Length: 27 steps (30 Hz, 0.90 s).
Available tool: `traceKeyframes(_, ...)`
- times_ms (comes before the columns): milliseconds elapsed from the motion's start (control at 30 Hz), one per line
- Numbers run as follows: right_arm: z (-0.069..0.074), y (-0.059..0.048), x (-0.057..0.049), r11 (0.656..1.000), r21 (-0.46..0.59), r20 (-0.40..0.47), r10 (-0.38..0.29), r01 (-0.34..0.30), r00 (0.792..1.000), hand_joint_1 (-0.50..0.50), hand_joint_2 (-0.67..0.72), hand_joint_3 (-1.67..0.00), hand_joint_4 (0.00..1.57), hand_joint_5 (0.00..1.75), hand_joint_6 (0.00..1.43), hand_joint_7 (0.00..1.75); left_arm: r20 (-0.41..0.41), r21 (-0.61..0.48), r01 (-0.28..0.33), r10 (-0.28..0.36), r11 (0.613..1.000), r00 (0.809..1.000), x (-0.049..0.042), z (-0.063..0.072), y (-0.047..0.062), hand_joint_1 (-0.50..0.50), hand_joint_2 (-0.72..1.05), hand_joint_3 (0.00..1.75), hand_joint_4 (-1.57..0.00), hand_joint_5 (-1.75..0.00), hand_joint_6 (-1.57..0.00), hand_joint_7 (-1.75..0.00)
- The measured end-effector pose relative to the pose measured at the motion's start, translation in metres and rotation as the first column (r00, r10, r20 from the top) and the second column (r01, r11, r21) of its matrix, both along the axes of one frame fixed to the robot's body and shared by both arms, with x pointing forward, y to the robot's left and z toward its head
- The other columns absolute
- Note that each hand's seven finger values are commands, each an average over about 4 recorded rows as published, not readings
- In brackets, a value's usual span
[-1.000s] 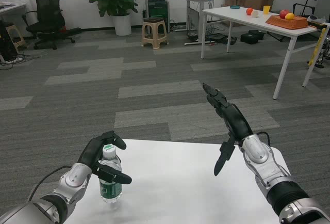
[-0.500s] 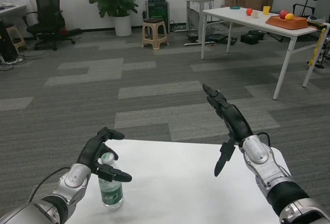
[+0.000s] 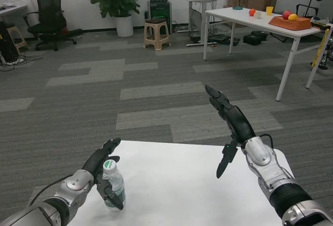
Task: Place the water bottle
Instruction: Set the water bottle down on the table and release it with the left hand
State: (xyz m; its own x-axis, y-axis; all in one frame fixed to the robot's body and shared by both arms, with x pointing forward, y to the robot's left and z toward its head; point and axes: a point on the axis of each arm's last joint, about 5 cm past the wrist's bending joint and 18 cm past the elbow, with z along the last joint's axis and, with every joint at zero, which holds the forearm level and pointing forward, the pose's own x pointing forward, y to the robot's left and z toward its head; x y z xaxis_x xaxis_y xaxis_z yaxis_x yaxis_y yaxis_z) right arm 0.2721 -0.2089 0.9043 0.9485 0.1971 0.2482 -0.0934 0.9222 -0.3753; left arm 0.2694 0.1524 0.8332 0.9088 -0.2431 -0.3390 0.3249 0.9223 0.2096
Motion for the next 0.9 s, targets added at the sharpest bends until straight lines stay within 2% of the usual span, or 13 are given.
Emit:
traceKeyframes(100,0.0,0.0,0.0,1.0,0.0,0.0,0.0,0.0,1.0,-0.46,0.66,0.0,0.0,0.0,0.0,0.0,-0.008,-0.016,0.018,-0.018,1.0,1.0,0.0007,0.001,0.0,-0.48,-0.64,0.09,0.0,-0.36,0.0,0.0)
traceKeyframes(267,0.0,0.0,0.0,1.0,0.0,0.0,0.0,0.0,1.0,-0.46,0.66,0.0,0.0,0.0,0.0,0.0,-0.013,-0.032,0.026,-0.026,0.999,1.0,0.0014,0.001,0.001,-0.48,-0.64,0.09,0.0,-0.08,0.0,0.0)
traceKeyframes(367,0.0,0.0,0.0,1.0,0.0,-0.001,0.0,0.0,1.0,-0.46,0.66,0.0,0.0,0.0,0.0,0.0,-0.011,-0.046,0.029,-0.03,0.999,0.999,0.0024,0.003,0.001,-0.48,-0.64,0.09,0.0,0.0,0.0,0.0)
traceKeyframes(633,0.0,0.0,0.0,1.0,0.0,-0.001,-0.001,0.001,1.0,-0.46,0.66,0.0,0.0,0.0,0.0,0.0,-0.013,-0.111,0.028,-0.029,0.993,0.999,0.0046,0.005,0.008,-0.48,-0.64,0.09,0.0,0.0,0.0,0.0)
traceKeyframes(733,0.0,0.0,0.0,1.0,0.0,-0.001,-0.001,0.001,1.0,-0.46,0.66,0.0,0.0,0.0,0.0,0.0,-0.01,-0.138,0.029,-0.031,0.99,0.999,0.006,0.007,0.013,-0.48,-0.57,0.09,0.0,0.0,0.0,0.0)
traceKeyframes(900,0.0,0.0,0.0,1.0,0.001,0.0,0.0,0.0,1.0,-0.46,0.66,0.0,0.0,0.0,0.0,0.0,-0.006,-0.209,0.061,-0.064,0.976,0.998,0.0069,0.01,0.017,-0.48,-0.55,0.09,0.0,0.0,0.0,0.0)
